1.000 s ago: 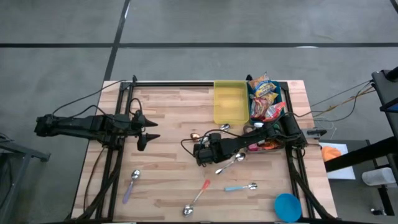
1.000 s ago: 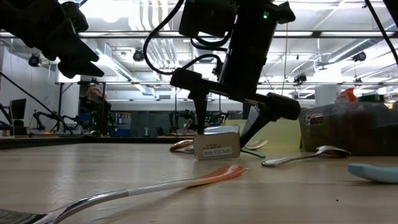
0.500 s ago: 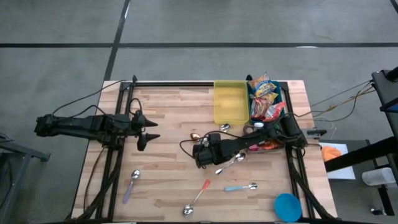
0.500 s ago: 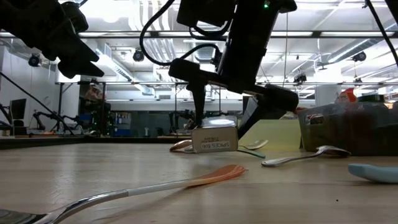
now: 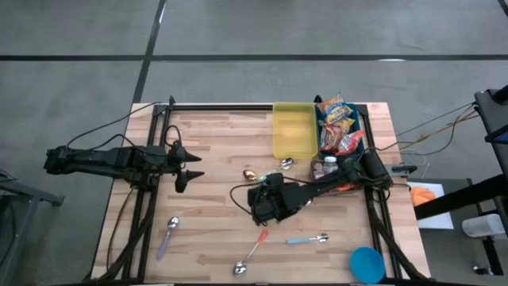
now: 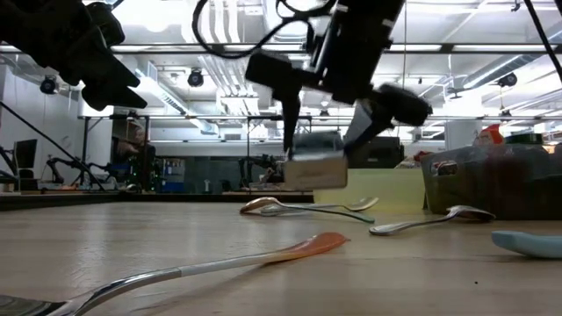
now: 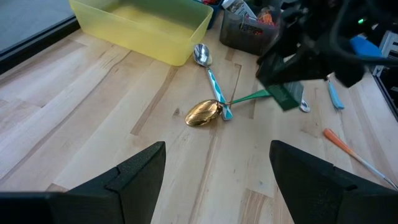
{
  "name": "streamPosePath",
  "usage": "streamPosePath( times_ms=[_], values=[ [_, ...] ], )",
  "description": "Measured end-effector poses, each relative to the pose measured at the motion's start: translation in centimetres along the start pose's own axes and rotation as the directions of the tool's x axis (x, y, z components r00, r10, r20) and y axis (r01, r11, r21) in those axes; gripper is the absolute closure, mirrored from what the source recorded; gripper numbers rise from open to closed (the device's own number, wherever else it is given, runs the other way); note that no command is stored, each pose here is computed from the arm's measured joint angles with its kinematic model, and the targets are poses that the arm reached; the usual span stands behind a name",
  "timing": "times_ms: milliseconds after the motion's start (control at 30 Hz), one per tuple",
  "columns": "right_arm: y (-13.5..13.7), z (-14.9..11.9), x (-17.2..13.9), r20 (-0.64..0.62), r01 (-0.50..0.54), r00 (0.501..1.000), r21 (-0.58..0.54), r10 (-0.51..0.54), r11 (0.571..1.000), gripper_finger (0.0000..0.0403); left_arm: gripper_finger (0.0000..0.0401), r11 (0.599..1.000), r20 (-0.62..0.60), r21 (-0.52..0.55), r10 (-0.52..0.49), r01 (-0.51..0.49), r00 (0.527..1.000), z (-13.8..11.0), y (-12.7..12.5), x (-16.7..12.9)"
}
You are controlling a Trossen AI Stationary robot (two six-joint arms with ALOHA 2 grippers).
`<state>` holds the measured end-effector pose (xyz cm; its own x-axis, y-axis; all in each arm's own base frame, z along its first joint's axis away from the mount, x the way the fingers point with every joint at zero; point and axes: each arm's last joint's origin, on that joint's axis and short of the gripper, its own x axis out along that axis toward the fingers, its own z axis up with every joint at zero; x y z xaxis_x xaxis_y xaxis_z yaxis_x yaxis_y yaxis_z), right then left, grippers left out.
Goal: Pick & Place Food Item
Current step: Put the black seasoning can into the black bin
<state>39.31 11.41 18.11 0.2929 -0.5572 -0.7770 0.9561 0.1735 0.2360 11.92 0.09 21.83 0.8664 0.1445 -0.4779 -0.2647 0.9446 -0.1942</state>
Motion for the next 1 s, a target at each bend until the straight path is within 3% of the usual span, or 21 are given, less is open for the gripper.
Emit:
streamPosePath(
  times_ms=[400, 533, 1000],
  values=[
    [-2.7, 0.7, -5.8, 0.213, 0.200, 0.955, 0.047, -0.205, 0.979, 0.0101, 0.0111, 1.000, 0.000, 0.000, 0.000, 0.000, 1.000, 0.0, 0.0, 0.0],
    [-3.5, 0.8, -6.5, 0.213, 0.189, 0.957, 0.060, -0.198, 0.980, 0.0101, 0.0111, 1.000, 0.000, 0.000, 0.000, 0.000, 1.000, 0.0, 0.0, 0.0],
    [-9.7, 5.3, -9.5, 0.167, 0.181, 0.966, 0.096, -0.195, 0.979, 0.0101, 0.0111, 1.000, -0.001, 0.000, 0.000, 0.000, 1.000, 0.0, 0.0, 0.0]
  ],
)
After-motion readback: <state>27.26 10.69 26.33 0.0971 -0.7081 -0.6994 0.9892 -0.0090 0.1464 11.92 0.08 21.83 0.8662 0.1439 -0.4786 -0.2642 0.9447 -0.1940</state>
